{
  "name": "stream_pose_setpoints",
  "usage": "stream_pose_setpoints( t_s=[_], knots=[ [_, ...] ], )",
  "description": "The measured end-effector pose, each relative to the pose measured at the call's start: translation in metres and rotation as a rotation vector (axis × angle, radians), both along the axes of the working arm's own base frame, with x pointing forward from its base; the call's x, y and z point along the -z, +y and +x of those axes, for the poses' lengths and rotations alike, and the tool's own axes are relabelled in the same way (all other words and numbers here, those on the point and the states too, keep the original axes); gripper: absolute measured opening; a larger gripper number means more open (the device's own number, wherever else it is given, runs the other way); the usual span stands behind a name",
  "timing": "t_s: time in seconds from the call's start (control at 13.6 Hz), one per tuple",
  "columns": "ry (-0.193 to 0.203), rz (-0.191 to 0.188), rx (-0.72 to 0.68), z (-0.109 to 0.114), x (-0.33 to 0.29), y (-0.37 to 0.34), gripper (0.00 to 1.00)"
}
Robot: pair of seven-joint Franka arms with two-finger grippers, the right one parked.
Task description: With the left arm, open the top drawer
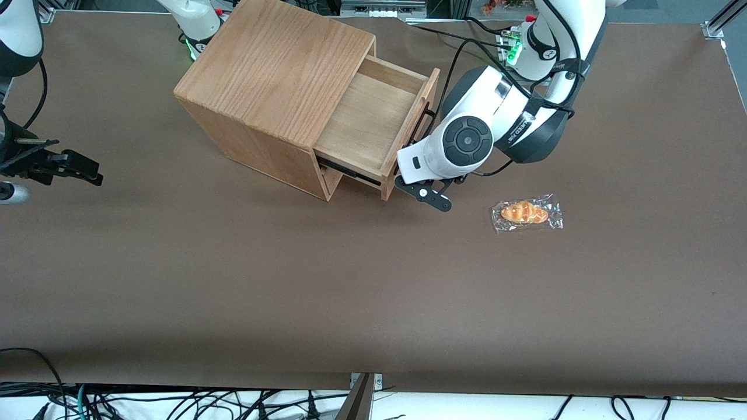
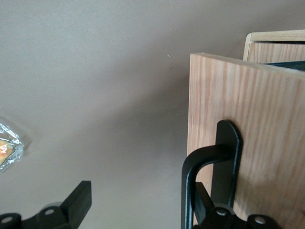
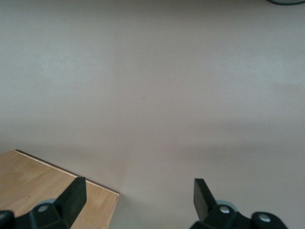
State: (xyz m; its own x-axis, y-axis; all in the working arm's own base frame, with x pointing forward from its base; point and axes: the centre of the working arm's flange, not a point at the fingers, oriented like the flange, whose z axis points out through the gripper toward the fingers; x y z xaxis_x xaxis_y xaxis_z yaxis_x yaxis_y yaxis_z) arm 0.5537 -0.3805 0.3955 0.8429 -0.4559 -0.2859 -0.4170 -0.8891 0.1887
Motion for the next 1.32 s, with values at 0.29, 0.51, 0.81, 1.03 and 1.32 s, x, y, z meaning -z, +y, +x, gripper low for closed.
stream_pose_setpoints(
  t_s=[0.29, 0.51, 0.81, 1.03, 1.32],
  knots=[
    [0.001, 0.001, 0.000, -0.0001, 0.0003, 0.0001, 0.94],
    [0.002, 0.002, 0.000, -0.0003, 0.0007, 0.0003, 0.94],
    [0.004, 0.003, -0.001, -0.0004, 0.0018, 0.0008, 0.96],
    [0.008, 0.002, -0.003, -0.0005, 0.0033, 0.0014, 0.97],
    [0.020, -0.006, -0.006, -0.0018, 0.0054, 0.0002, 0.97]
  ],
)
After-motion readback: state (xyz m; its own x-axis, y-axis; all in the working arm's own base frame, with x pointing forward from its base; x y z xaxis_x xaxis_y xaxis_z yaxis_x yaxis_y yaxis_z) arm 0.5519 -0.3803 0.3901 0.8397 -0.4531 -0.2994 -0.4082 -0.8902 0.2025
